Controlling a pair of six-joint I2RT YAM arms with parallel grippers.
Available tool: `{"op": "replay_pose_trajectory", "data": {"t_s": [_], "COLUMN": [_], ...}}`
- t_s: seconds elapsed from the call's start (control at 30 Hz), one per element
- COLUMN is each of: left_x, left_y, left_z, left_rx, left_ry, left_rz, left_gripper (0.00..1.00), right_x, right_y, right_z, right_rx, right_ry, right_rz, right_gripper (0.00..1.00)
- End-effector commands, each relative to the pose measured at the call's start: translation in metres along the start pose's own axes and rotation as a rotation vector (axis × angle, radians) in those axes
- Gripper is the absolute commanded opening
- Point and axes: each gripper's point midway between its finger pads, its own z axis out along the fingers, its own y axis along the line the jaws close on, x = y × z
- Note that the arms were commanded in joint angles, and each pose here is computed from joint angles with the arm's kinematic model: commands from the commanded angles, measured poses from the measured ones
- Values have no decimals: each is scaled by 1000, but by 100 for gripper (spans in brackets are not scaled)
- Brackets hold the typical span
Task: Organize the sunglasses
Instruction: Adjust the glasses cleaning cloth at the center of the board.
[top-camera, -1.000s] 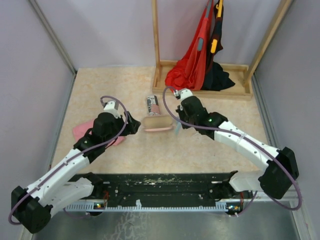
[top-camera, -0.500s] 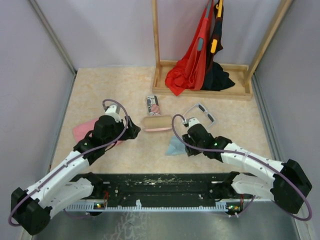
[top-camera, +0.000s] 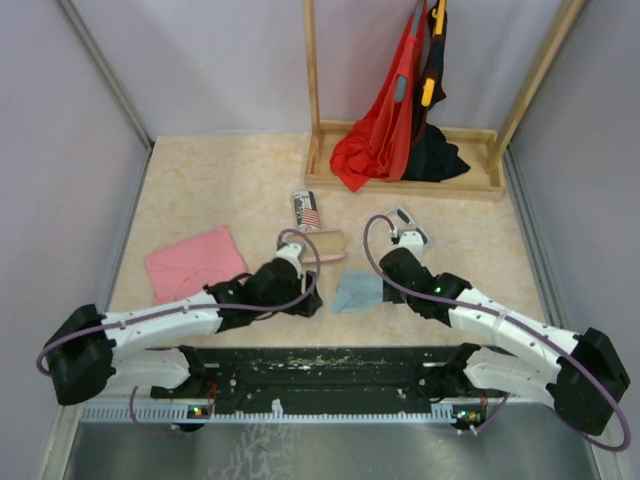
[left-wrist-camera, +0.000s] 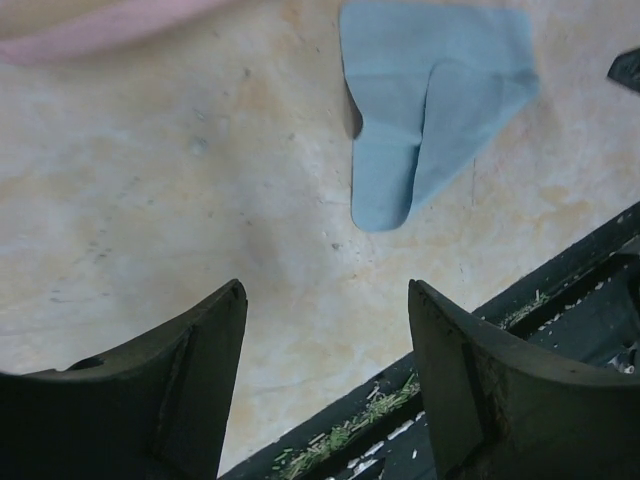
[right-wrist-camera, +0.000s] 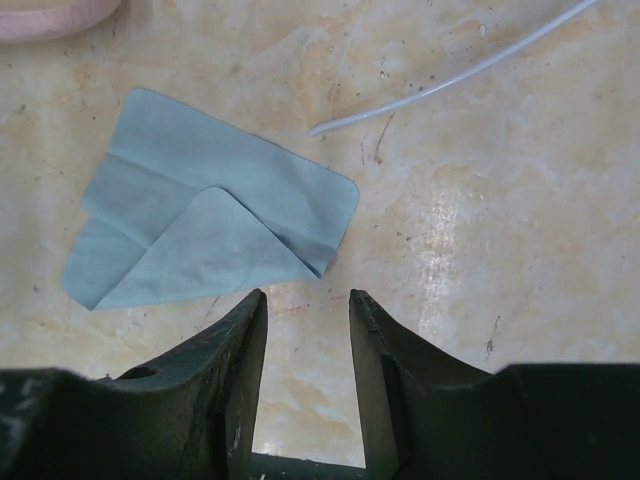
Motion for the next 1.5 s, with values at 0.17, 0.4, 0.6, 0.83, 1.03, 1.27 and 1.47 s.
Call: {"op": "replay_pose_trajectory", "data": {"t_s": [0.17,0.4,0.6,0.83,1.03,1.27,1.47], "left_x": [33,48,55,65,87,111,103], "left_y": [-51,-41,-35,-27,-33,-24,-24], "left_z": [56,70,78,77,80,86,87], "left_rx": [-139,-280,-357,-435,-438,-474,-456], "left_ry": [17,15,40,64,117,164,125], "left_rz": [-45,-69,-40,-7,32,30,52], "left_gripper": [71,66,61,58,54,40,19], "right_x": [-30,-34,-30,-27,-29,-31,-27], "right_y": [-5,-10,-12,-7,-4,-6,-6], "right_z": [-14,-33,-34,-32,-33,-35,-34], "right_rx": [-34,-95,-96,-126,-139,-140,-144], "right_ry": [-156,-223,-212,-208,-216,-226,-218], "right_rz": [209,245,205,183,182,183,187], "right_gripper": [41,41,41,41,41,41,41]}}
